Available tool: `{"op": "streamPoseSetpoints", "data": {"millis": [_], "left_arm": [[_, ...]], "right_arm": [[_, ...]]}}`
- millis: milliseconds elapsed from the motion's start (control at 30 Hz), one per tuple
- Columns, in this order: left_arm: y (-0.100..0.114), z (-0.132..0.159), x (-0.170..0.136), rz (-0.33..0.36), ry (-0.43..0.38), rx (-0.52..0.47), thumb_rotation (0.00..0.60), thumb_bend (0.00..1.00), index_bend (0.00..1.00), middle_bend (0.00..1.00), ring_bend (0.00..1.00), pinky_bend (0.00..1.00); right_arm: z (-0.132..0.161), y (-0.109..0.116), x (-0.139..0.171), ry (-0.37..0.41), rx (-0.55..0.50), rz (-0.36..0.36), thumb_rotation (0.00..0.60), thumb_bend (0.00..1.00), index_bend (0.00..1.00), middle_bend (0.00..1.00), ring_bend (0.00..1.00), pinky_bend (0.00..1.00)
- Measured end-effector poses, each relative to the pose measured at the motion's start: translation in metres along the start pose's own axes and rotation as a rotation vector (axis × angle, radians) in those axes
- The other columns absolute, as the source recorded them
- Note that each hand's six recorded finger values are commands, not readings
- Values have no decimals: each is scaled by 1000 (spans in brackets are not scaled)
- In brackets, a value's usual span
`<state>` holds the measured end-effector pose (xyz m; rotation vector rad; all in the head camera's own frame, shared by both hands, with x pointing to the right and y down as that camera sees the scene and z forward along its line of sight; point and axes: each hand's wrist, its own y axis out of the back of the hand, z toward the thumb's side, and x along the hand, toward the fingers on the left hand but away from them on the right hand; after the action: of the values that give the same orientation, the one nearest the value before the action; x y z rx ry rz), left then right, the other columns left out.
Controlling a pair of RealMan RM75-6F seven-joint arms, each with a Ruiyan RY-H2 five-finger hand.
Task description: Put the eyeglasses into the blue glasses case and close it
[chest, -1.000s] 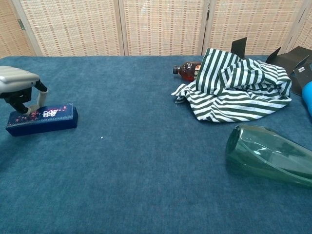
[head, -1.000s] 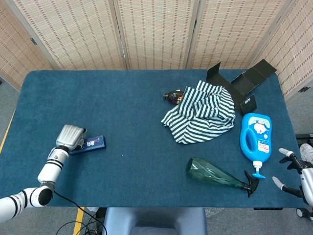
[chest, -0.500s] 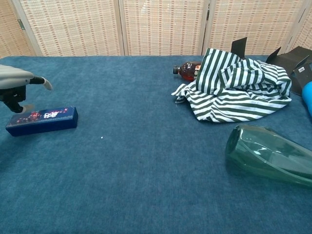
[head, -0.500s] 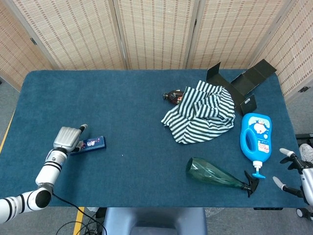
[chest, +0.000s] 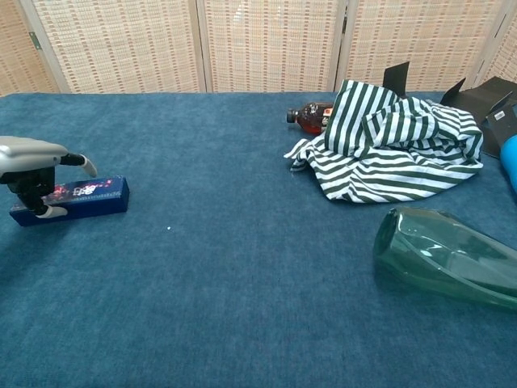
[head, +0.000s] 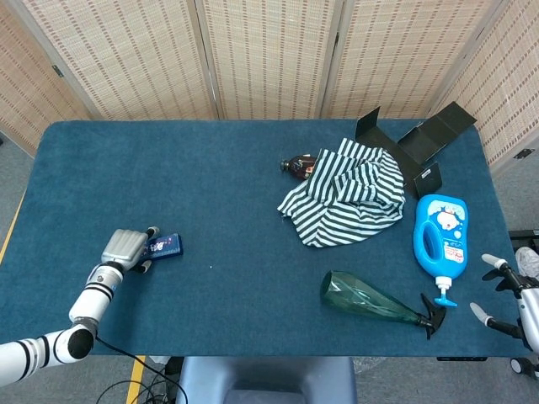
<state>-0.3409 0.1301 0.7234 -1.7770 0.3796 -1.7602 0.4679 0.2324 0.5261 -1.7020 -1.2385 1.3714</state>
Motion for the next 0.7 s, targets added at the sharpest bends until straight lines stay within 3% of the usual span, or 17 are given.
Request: {"op": "streamPoseSetpoints", "data": {"millis": [167,333,400,500,567,700], "left_arm": [[-3,3,6,17,7,-1,600,386,429,972,920,960],[-1,3,8,60,10,10,600,386,471,973,921,960],[-1,4,8,67,7,19,600,385,408,973,921,960],[0,4,6,75,3,32,600,349,197,953,900,960],[0,4,3,77,3,42,600,317,88,883,837,959],[7,4,-3,109,2,43,600,308,44,736,676,937]], "right_arm": [[0,0,0,-1,2,0,600,202,183,421,515,430],[0,-1,-1,-2,2,3,600,201,183,421,515,430],[0,-1,-1,-2,2,3,600,201,183,421,515,430],[0,-1,-2,-2,3,3,600,202,183,421,515,430],[1,-1,-2,-1,4,2,600,202,183,421,515,430],[2,0,-3,0,7,2,600,201,183,421,515,430]]}}
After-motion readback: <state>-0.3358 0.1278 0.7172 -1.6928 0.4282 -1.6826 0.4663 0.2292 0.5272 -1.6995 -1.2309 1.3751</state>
